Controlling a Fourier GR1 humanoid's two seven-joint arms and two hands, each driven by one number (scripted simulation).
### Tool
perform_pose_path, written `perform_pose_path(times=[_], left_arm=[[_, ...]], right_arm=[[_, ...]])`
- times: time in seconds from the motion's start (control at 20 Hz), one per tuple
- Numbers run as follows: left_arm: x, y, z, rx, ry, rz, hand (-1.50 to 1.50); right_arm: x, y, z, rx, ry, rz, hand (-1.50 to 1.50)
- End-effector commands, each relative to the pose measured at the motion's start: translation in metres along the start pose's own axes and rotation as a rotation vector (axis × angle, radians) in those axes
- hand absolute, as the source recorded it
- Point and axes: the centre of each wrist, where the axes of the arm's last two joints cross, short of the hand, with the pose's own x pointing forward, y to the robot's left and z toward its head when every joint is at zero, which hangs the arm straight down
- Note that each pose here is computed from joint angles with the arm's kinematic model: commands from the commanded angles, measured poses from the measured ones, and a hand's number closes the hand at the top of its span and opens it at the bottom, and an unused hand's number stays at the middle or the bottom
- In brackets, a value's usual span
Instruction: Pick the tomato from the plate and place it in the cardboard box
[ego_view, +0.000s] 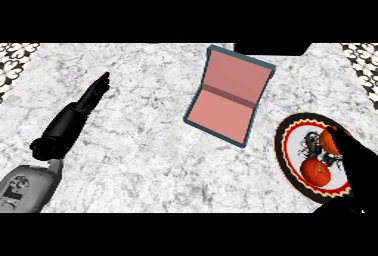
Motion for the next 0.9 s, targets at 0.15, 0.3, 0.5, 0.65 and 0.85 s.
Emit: perform_pose_path(times=[0.15, 0.3, 0.5, 0.65, 0.85], left_arm=[[0.002, 0.000, -0.001, 0.004, 0.014, -0.007, 0.00], [0.001, -0.001, -0.010, 0.011, 0.009, -0.016, 0.00], [0.004, -0.001, -0.002, 0.023, -0.006, -0.023, 0.00], [0.013, 0.001, 0.003, 0.029, 0.005, -0.013, 0.00], [0.002, 0.006, 0.002, 0.010, 0.000, 0.008, 0.00]], right_arm=[[0.024, 0.024, -0.005, -0.014, 0.147, 0.097, -1.50], [0.023, 0.035, -0.015, -0.017, 0.141, 0.072, -1.50], [0.025, 0.018, -0.043, -0.009, 0.175, 0.096, -1.50], [0.015, 0.056, -0.043, 0.006, 0.200, 0.136, -1.50], [0.001, 0.044, -0.062, 0.013, 0.227, 0.129, -1.50]])
